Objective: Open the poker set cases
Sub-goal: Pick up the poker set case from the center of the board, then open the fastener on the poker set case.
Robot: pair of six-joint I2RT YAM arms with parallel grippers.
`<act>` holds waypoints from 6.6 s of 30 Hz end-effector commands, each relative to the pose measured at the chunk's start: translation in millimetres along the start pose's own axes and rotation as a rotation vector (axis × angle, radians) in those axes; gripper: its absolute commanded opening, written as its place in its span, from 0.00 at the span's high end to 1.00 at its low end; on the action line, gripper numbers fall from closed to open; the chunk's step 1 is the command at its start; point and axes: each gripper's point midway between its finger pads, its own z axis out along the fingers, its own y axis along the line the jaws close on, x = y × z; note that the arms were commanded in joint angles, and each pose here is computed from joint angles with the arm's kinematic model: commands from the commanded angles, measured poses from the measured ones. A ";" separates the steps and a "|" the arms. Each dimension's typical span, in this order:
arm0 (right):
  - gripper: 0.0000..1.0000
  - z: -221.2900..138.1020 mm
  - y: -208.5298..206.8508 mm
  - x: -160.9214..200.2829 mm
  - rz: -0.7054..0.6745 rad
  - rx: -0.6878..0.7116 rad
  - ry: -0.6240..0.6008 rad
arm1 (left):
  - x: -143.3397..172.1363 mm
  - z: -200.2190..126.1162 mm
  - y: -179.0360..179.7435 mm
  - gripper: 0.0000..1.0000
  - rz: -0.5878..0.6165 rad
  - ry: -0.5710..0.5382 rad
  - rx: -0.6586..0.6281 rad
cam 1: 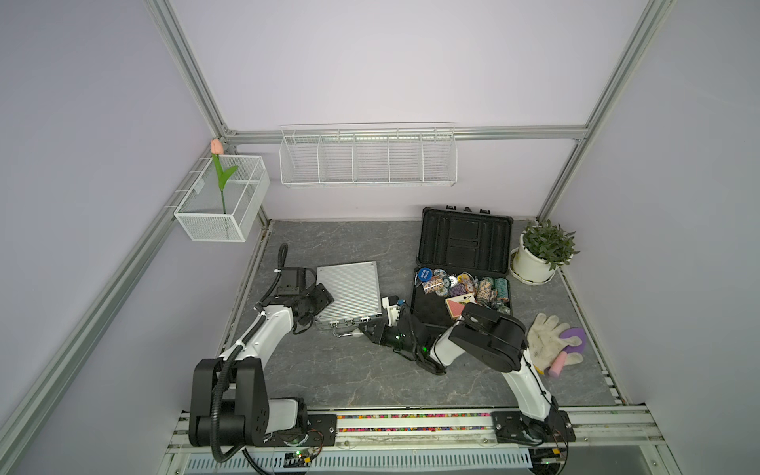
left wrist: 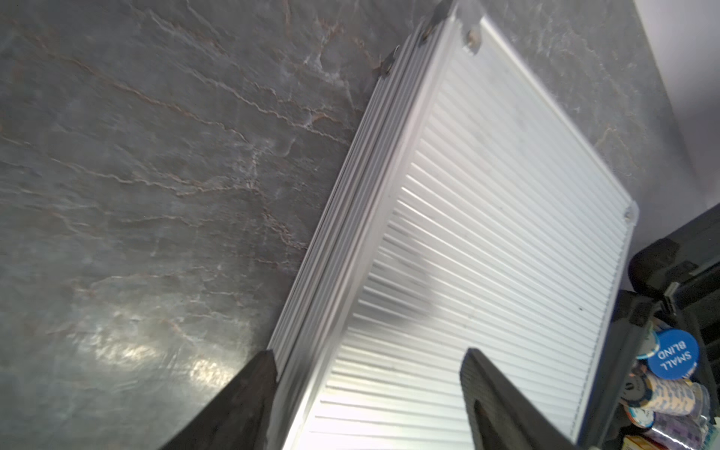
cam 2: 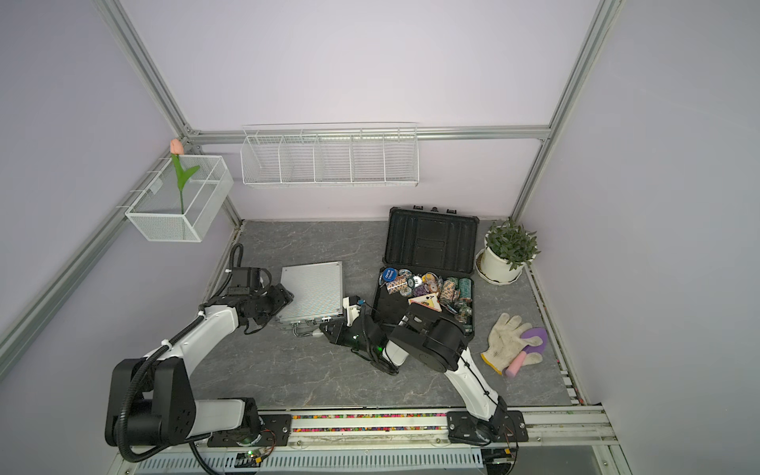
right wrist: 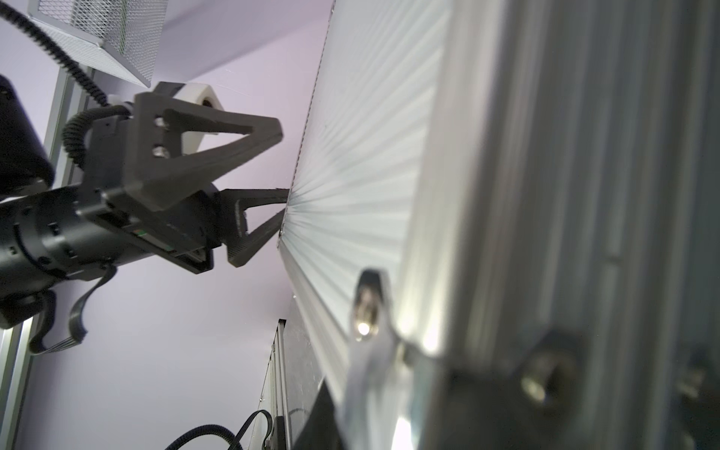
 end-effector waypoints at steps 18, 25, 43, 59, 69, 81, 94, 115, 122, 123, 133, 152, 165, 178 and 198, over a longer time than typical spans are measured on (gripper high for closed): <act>0.93 -47.9 98.9 -24.1 0.252 -0.196 0.006 | 132.2 -178.4 -87.4 0.26 1.925 -0.450 0.462; 0.93 -61.8 105.3 -16.6 0.392 -0.140 0.065 | 133.9 -155.6 -61.8 0.28 2.156 -0.373 0.326; 0.93 -75.1 141.8 -20.5 0.527 -0.107 0.112 | 139.2 -126.4 -69.7 0.38 2.158 -0.438 0.337; 0.93 -77.0 149.4 -7.5 0.668 -0.122 0.152 | 134.3 -111.9 -64.2 0.41 2.180 -0.483 0.267; 0.93 -67.8 163.7 -0.2 0.785 -0.218 0.188 | 132.9 -110.6 -59.6 0.55 2.180 -0.516 0.242; 0.93 -70.2 156.6 4.3 0.812 -0.201 0.182 | 127.5 -111.9 -55.0 0.69 2.172 -0.571 0.196; 0.93 -78.6 157.3 -5.1 0.816 -0.214 0.156 | 120.6 -110.0 -49.0 0.90 2.189 -0.613 0.123; 0.34 -104.4 140.6 -19.1 0.460 -0.156 0.159 | 114.8 -138.0 -81.5 1.00 2.126 -0.766 0.220; 0.36 -127.6 159.2 -31.7 0.109 -0.227 0.173 | 112.9 -146.3 -94.3 1.00 2.152 -0.849 0.236; 0.36 -132.0 161.7 -35.4 0.041 -0.231 0.171 | 111.6 -147.4 -96.6 1.00 2.157 -0.865 0.231; 0.27 -175.1 175.9 -60.5 -0.940 -0.076 0.112 | 109.3 -154.6 -109.1 1.00 2.265 -0.925 0.208; 0.13 -122.5 176.2 -24.7 -1.737 -0.157 0.246 | 118.9 -141.9 -83.6 1.00 2.445 -0.916 0.108; 0.13 -92.2 172.0 11.7 -1.713 -0.306 0.369 | 122.8 -133.7 -75.0 1.00 2.456 -0.899 0.095; 0.12 -80.2 159.0 28.7 -1.761 -0.311 0.447 | 119.8 -138.9 -80.7 1.00 2.415 -0.944 0.100; 0.12 -64.4 149.3 29.0 -1.767 -0.256 0.483 | 118.3 -141.6 -82.4 1.00 2.407 -0.963 0.095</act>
